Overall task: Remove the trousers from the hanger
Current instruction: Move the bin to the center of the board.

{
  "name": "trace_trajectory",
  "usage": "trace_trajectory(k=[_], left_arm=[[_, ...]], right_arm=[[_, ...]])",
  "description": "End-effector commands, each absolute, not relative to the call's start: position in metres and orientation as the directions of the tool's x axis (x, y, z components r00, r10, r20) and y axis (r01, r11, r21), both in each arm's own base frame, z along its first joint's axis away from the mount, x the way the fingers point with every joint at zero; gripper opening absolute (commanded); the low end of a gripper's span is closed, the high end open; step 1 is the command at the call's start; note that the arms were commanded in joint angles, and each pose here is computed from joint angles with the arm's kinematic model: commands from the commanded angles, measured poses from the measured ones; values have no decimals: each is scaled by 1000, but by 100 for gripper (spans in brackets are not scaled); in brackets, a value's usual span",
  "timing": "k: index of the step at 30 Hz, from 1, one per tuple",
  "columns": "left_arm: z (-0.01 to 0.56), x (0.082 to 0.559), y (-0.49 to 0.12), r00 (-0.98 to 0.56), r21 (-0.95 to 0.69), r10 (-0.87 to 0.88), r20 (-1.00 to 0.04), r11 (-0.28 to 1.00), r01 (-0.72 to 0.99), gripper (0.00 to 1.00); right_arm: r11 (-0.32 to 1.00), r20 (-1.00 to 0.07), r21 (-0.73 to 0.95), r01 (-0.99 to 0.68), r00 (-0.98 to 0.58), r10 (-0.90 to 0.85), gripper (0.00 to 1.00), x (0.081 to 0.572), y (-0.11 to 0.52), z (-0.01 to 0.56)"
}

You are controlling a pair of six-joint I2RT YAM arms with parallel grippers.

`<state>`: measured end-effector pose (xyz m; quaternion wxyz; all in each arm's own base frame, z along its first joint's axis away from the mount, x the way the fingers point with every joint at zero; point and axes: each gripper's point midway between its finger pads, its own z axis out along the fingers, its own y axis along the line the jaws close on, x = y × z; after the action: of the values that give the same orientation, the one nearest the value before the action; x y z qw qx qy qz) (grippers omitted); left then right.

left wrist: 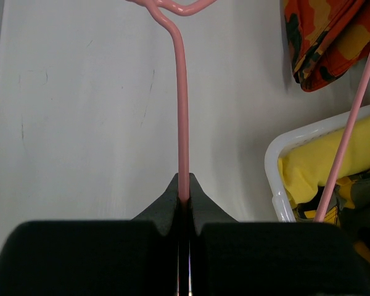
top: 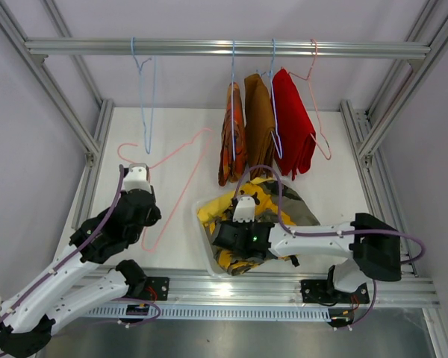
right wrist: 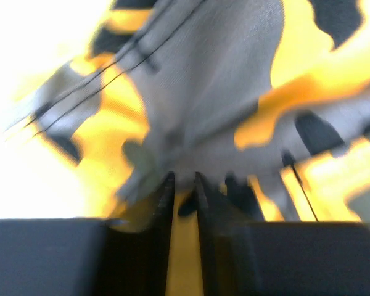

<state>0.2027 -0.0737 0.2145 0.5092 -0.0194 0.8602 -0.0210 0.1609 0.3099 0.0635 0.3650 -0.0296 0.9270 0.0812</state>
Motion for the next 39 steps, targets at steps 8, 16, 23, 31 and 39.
trace_trajectory(k=[8,16,23,31,39], left_arm=[[226,208,-74,-434,-66,-68,-899,998,-20,0],[230,208,-71,-436,-58,-67,-897,998,-33,0],[248,204,-71,-436,-78,-81,-896,997,-24,0],[294,183,-79,-398,-246,-193,-897,965,87,1],[325,168,-91,-359,-354,-263,-896,909,218,1]], right_arm=[[959,-772,228,-167,-632,73,46,159,310,196],[902,-787,336,-271,-607,111,47,140,320,253],[817,-858,377,-436,-498,130,51,117,338,307],[786,-842,465,-408,-479,249,33,139,357,320],[664,-782,605,-441,-489,387,41,154,405,350]])
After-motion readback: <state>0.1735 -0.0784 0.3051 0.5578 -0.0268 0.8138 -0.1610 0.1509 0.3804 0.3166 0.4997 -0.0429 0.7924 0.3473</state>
